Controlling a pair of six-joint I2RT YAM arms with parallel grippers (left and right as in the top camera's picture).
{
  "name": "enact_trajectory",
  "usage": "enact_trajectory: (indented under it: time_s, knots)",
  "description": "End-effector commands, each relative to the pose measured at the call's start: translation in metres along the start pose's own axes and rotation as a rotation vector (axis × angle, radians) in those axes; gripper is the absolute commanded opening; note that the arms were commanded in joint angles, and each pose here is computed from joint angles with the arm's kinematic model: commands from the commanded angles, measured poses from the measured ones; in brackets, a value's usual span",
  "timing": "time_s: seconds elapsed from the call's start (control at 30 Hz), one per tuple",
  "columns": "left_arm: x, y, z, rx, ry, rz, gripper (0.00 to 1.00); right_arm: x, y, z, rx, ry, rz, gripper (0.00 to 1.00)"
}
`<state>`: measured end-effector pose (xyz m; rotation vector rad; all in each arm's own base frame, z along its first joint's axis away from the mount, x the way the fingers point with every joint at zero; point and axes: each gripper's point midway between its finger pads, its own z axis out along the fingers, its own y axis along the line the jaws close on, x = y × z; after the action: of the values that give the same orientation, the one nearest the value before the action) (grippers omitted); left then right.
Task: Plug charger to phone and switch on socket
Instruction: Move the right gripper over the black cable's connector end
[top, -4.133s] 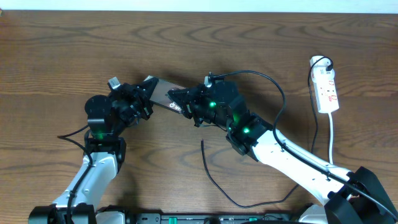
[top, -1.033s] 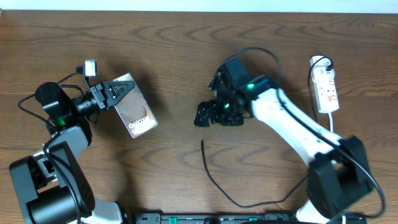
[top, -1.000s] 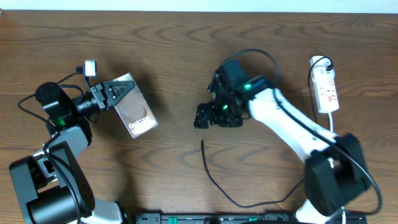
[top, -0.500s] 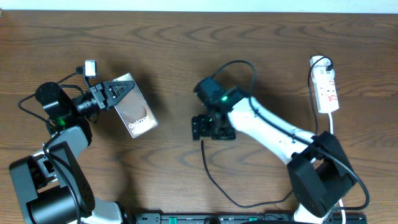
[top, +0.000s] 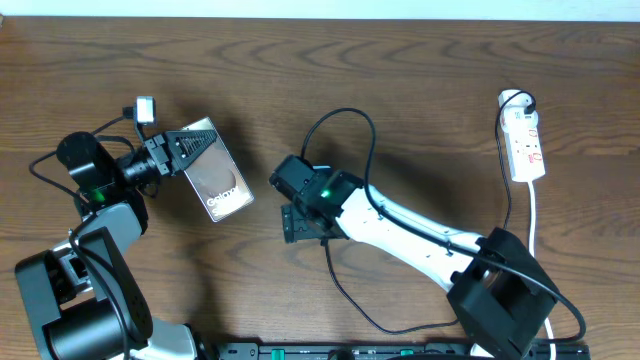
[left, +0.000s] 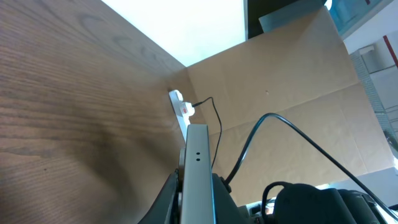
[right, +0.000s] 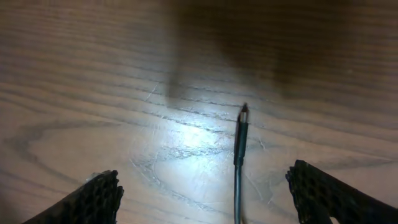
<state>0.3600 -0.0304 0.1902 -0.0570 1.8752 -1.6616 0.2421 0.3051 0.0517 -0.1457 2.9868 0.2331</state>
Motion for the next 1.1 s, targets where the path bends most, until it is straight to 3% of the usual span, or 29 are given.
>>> enact_trajectory:
  time_s: [0.0, 0.43, 1.07]
  knots:
    - [-0.005, -0.010, -0.001, 0.016, 0.019, 0.058, 0.08, -0.008, -0.003, -0.003, 0.027, -0.043, 0.011, 0.81]
    - [-0.005, -0.010, -0.001, 0.016, 0.019, 0.058, 0.07, -0.005, -0.029, 0.001, 0.140, -0.052, 0.188, 0.80]
    - [-0.005, -0.010, -0.001, 0.016, 0.019, 0.058, 0.08, 0.011, -0.031, 0.037, 0.170, 0.054, 0.176, 0.76]
